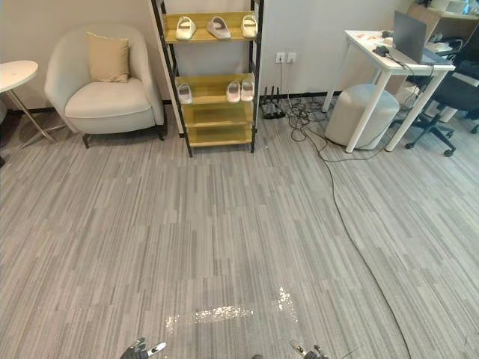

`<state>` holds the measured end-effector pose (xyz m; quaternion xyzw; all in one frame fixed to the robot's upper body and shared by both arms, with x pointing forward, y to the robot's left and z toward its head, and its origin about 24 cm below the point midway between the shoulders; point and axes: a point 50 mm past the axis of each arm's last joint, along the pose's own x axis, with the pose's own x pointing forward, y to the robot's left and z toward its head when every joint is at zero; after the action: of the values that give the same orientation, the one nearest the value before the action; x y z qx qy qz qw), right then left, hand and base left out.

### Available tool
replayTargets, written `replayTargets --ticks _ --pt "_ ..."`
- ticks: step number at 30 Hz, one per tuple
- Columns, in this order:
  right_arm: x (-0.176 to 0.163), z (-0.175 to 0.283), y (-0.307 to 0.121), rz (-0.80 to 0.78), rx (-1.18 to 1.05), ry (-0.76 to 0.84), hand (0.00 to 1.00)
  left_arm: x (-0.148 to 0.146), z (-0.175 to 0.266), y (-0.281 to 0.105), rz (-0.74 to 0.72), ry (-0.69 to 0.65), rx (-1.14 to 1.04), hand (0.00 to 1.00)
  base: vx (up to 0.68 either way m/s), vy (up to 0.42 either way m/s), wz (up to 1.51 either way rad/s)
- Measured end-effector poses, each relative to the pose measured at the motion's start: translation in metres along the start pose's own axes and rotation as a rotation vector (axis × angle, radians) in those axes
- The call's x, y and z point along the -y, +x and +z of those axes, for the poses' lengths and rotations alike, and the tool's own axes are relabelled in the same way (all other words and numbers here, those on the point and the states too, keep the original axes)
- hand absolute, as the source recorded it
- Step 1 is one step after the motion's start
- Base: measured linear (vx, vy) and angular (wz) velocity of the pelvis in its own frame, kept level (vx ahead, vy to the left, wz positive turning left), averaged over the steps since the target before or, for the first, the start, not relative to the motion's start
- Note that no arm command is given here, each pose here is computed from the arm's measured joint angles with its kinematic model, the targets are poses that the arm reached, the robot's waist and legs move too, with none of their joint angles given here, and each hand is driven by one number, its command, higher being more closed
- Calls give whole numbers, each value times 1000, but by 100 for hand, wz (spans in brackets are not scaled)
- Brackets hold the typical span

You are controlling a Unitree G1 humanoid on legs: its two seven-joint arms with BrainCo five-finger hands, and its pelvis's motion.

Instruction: Organize the slippers on the shoe rack

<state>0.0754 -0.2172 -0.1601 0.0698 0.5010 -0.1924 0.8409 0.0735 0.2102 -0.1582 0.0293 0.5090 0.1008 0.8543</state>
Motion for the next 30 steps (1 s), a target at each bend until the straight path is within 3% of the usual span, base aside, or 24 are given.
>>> replayTargets --ticks 9,30 --pt "-33 24 6 77 66 26 0 2 7 2 -1 1 20 0 43 -57 1" --pt "-45 29 6 115 81 -41 0 -3 21 6 18 32 55 0 2 -14 2"
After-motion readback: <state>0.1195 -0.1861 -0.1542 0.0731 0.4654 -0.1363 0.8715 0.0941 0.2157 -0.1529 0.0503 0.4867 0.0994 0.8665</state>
